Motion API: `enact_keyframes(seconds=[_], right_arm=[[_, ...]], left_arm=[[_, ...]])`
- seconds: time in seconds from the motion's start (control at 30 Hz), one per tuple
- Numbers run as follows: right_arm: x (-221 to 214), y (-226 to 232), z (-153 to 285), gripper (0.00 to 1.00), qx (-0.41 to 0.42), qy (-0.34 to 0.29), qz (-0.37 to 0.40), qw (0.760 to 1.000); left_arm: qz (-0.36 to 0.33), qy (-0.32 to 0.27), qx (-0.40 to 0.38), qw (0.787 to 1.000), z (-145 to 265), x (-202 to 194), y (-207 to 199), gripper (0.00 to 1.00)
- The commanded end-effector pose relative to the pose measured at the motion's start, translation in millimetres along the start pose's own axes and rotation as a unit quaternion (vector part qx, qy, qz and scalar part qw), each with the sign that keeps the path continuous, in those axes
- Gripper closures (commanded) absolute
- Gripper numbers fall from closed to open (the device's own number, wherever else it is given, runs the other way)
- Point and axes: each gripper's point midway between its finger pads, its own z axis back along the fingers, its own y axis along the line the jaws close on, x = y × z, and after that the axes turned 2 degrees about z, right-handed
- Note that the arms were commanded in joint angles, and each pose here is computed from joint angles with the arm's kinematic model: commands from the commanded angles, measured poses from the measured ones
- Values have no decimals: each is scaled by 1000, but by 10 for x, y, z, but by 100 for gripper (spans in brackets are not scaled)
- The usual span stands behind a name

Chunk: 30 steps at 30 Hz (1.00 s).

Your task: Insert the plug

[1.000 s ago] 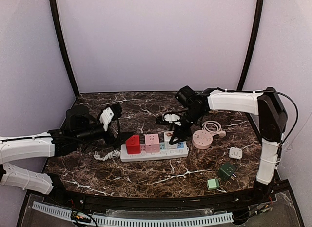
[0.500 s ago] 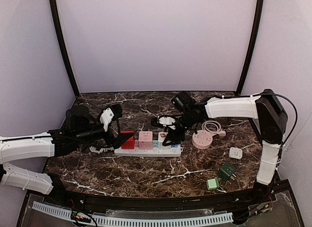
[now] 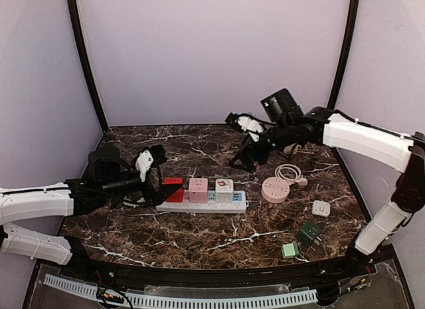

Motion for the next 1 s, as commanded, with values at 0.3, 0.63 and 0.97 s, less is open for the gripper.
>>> enact_keyframes(seconds=[0.3, 0.63, 0.97], right_arm=[[-1458, 1132, 674, 21, 53, 247, -286, 924], [-960, 1465, 286, 1, 87, 248, 46, 964], [-2369, 1539, 671, 1, 172, 452, 204, 851]], left_arm=[[94, -16, 13, 995, 179, -291, -61, 3], [68, -36, 3, 997, 281, -261, -126, 4], [27, -55, -12, 998, 395, -228, -210, 5]])
